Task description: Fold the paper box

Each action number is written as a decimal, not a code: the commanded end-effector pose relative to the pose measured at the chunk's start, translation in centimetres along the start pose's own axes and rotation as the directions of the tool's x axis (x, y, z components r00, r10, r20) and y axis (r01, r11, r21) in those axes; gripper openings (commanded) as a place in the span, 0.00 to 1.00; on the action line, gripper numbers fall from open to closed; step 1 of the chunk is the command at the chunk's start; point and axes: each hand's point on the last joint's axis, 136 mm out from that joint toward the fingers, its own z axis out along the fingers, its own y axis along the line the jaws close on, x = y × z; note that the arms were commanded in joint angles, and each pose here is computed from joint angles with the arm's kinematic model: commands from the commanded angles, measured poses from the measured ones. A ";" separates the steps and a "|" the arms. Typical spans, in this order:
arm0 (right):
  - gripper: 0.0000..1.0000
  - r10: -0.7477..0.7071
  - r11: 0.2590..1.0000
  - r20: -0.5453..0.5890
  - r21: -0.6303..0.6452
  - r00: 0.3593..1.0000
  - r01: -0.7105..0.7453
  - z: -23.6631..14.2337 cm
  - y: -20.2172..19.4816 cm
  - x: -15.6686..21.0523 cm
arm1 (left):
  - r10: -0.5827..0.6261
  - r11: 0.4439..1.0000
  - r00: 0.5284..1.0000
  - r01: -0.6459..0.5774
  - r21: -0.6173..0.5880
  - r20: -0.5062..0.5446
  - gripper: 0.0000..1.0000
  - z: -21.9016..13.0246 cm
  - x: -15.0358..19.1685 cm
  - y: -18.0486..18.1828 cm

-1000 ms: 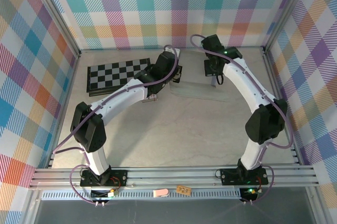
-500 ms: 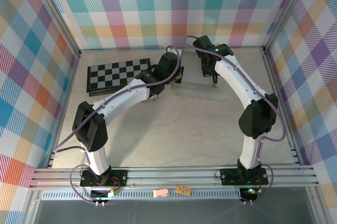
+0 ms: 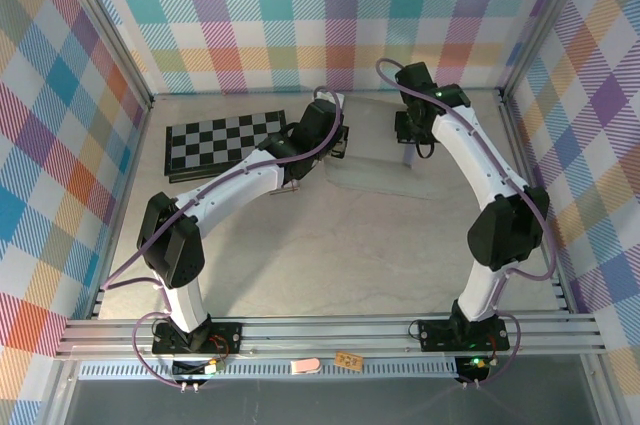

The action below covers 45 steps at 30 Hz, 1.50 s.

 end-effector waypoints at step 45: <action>0.16 0.045 0.980 0.017 -0.195 0.999 -0.041 -0.1 -0.9 -0.6 | -0.201 0.966 0.980 0.198 0.167 -0.001 0.00 -0.8 -2.8 0.3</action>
